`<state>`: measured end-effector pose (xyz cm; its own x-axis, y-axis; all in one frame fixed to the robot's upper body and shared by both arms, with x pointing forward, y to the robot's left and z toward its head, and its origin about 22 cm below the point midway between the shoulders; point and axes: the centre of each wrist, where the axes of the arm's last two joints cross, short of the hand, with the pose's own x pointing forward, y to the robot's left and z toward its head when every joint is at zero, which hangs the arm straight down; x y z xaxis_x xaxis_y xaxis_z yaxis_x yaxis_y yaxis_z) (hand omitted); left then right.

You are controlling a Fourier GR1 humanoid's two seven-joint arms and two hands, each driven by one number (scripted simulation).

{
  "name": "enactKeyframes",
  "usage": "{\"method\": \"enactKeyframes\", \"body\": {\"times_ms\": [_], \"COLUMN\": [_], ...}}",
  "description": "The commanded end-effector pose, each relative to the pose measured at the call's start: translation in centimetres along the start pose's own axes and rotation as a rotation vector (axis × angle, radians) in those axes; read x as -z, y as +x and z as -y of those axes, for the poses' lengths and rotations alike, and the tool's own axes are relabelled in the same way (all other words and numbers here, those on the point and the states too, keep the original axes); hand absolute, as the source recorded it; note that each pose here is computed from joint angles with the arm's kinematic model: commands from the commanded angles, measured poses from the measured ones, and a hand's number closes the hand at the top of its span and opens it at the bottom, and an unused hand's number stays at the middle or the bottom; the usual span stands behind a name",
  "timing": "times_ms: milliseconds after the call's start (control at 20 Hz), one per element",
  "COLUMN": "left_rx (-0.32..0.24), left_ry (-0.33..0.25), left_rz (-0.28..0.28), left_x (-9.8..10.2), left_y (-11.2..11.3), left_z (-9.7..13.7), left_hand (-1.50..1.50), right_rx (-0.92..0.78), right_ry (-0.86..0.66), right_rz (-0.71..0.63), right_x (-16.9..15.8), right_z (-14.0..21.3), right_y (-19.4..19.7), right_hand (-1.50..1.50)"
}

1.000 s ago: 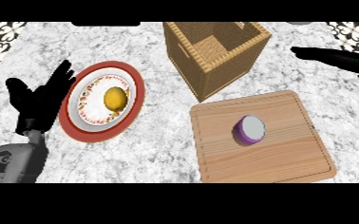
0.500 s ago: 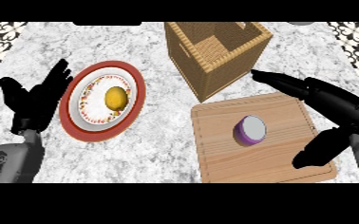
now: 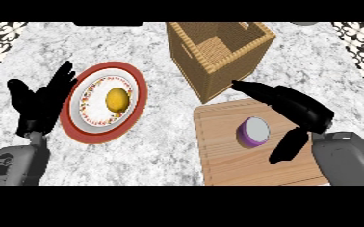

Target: Pick the can from the cutting board and place it in the basket

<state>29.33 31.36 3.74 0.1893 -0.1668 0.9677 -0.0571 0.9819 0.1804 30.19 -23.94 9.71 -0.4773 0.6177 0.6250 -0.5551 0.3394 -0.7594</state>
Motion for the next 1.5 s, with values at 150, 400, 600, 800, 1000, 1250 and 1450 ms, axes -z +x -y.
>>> {"method": "enactKeyframes", "body": {"times_ms": [150, 400, 600, 800, 1000, 1250, 1450], "left_rx": [0.003, -0.006, -0.011, 0.004, -0.008, 0.006, 0.001], "left_ry": [-0.003, -0.027, 0.011, 0.002, -0.002, 0.012, 0.011], "left_rz": [-0.004, 0.015, 0.003, -0.010, 0.008, -0.007, -0.006], "left_x": [0.3, 1.2, -1.2, 0.4, -0.8, -2.2, -0.1], "left_y": [1.3, -0.2, 0.5, -0.5, 0.0, -0.1, 0.6], "left_z": [0.2, 0.3, 0.3, -0.2, -0.6, -0.8, 0.2], "left_hand": [0.00, 0.00, 0.00, 0.00, 0.00, 0.00, 0.00], "right_rx": [-0.042, -0.053, -0.016, 0.021, 0.022, -0.050, -0.087], "right_ry": [0.069, 0.050, 0.073, 0.105, 0.084, 0.088, 0.077], "right_rz": [-0.046, -0.015, -0.017, 0.033, 0.062, 0.006, -0.008], "right_x": [0.7, -0.3, -0.2, -2.5, 0.1, 0.2, 0.3], "right_z": [-2.3, -1.2, -2.0, -1.1, -1.8, -1.7, -3.1], "right_y": [-3.9, -2.0, -4.3, -3.2, -2.9, -1.8, -3.3], "right_hand": [-1.50, -1.50, -1.50, -1.50, -1.50, -1.50, -1.50]}}
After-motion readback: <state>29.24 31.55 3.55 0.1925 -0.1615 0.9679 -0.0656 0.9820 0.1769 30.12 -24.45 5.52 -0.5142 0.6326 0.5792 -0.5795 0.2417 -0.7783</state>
